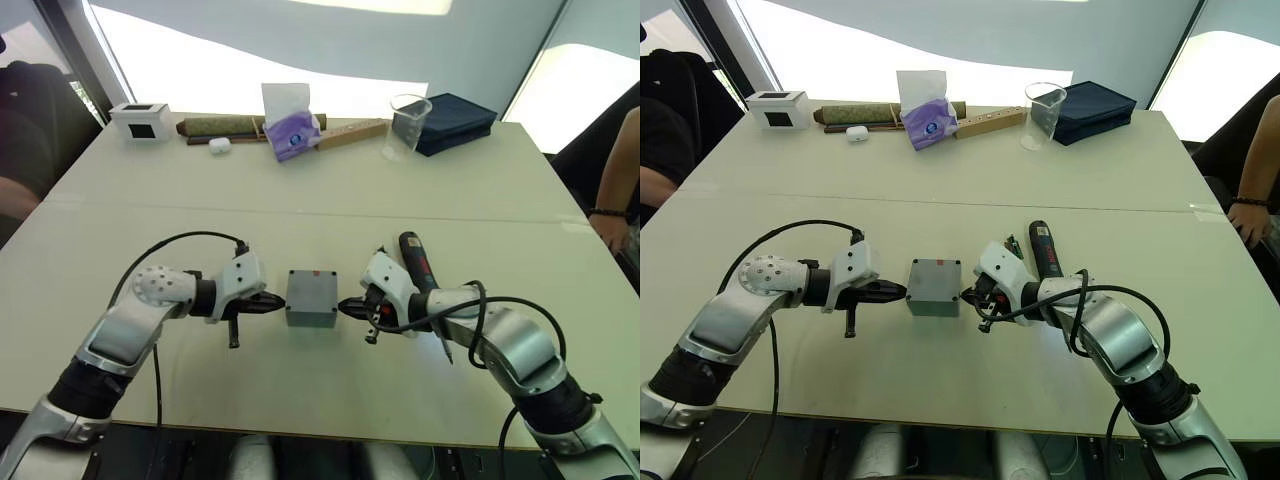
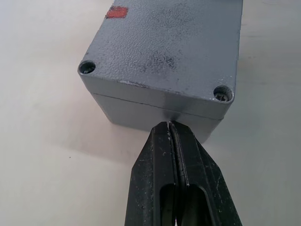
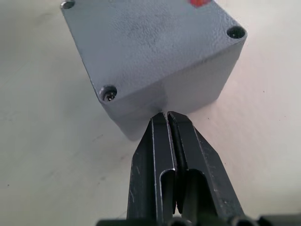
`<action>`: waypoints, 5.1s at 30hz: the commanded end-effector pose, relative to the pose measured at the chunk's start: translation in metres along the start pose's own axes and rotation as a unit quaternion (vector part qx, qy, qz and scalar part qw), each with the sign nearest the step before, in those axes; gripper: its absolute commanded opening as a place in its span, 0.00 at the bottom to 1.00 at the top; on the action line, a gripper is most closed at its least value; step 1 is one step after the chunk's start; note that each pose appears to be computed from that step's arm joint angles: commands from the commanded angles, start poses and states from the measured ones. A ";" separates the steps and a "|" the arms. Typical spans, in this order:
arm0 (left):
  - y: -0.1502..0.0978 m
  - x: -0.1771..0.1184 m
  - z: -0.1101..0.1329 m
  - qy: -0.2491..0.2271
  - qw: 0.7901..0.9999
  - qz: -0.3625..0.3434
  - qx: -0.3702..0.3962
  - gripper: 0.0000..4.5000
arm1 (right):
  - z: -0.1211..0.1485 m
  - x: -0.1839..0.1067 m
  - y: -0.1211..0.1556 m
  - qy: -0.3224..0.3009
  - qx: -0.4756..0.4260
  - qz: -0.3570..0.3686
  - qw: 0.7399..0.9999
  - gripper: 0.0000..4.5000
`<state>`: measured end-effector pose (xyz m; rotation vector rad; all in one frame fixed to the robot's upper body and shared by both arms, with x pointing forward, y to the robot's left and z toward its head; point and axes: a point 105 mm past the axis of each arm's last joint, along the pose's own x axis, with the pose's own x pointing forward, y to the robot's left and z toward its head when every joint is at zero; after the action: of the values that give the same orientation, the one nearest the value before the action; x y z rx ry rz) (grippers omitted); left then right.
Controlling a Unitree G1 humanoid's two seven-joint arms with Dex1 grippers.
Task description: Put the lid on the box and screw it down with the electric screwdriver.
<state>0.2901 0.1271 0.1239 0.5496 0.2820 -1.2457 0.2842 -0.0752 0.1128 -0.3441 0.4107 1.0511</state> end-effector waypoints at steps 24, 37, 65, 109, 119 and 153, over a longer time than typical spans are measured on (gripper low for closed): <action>0.015 -0.016 0.082 -0.092 0.991 0.025 0.093 0.00 | 0.010 -0.030 -0.096 -0.024 0.079 -0.254 0.964 0.98; 0.011 -0.014 0.085 -0.101 0.990 0.024 0.092 0.00 | 0.005 -0.025 -0.102 0.004 0.121 -0.266 0.956 0.98; 0.011 -0.010 0.090 -0.109 0.989 0.023 0.096 0.00 | 0.012 -0.021 -0.084 -0.002 0.135 -0.228 0.964 0.01; 0.013 -0.007 0.092 -0.119 0.987 0.035 0.101 0.00 | -0.008 -0.001 -0.066 -0.098 0.126 -0.222 0.962 0.01; 0.013 -0.007 0.093 -0.120 0.987 0.037 0.102 0.00 | -0.010 0.003 -0.063 -0.078 0.108 -0.214 0.968 0.18; 0.013 -0.007 0.093 -0.120 0.987 0.038 0.103 0.00 | 0.008 -0.002 -0.063 -0.091 0.104 -0.200 0.970 0.60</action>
<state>0.2947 0.0889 0.1992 0.5486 -0.0225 -1.2561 0.3408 -0.1057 0.1122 -0.1233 0.3192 0.6175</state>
